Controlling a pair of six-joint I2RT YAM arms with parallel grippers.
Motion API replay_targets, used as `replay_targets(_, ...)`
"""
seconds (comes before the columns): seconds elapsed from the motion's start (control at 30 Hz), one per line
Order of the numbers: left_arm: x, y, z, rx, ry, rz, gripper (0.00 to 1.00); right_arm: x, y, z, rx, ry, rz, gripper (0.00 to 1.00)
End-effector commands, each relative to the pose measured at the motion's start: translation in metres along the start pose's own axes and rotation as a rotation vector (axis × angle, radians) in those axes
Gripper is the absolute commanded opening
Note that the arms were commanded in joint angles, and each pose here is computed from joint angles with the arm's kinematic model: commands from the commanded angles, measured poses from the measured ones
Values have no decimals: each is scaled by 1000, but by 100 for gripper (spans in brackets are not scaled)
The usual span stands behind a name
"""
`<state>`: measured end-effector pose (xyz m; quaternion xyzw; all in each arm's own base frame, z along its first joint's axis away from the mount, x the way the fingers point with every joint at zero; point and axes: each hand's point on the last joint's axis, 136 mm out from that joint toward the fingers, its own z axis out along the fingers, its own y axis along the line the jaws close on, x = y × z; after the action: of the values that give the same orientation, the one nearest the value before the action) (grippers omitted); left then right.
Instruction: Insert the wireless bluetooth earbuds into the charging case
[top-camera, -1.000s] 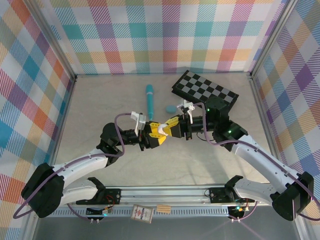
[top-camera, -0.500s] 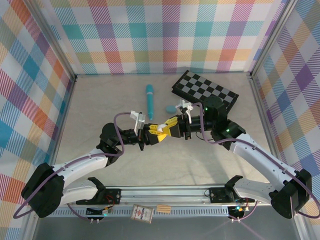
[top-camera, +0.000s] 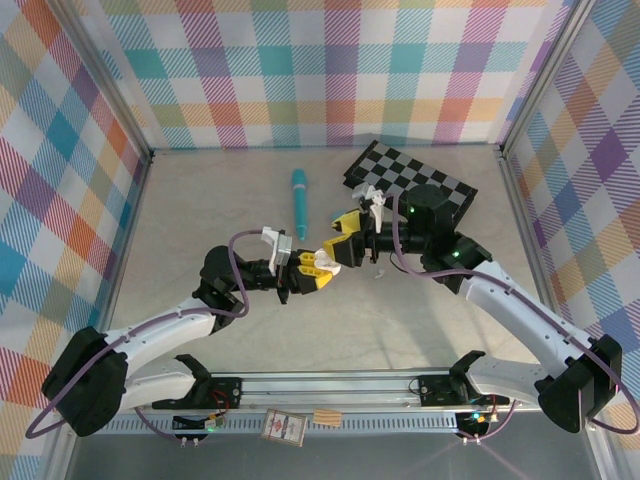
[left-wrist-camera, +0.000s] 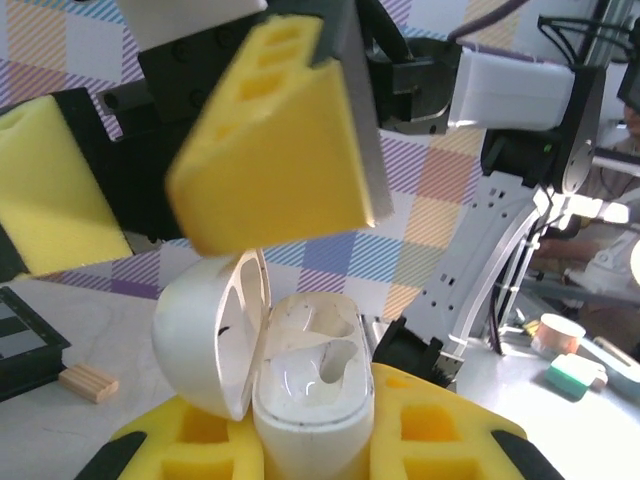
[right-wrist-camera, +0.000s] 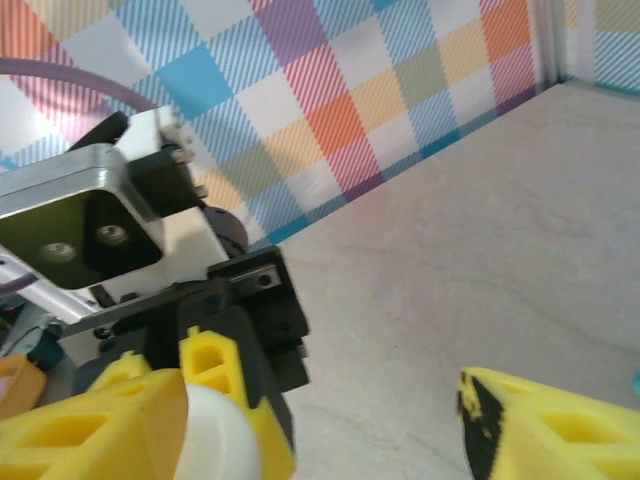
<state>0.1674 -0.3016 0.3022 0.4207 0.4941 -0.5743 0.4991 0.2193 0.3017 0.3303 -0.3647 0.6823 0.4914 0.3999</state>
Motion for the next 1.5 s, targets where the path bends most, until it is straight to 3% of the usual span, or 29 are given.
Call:
replay_targets(0.0,5,-3,-4,-15,29,146,0,-21,9,-4,-22,-48,-20,79)
replay_targets(0.17,15,7,-11,-104,56,232,0,-27,-7,-19,67,-121,51,84)
replay_targets(0.3,22,9,-15,-126,70,253,0,-11,-68,-43,301,-168,257,83)
replay_targets(0.47,28,8,-17,-124,65,260,0,55,-144,-75,617,-85,591,78)
replay_targets(0.7,35,10,-14,-102,70,257,0,156,-192,-90,880,141,889,55)
replay_targets(1.0,41,10,-12,-80,84,242,0,216,-218,-67,854,262,1091,37)
replay_targets(1.47,40,11,-8,-60,89,227,0,256,-227,-53,823,331,1196,31)
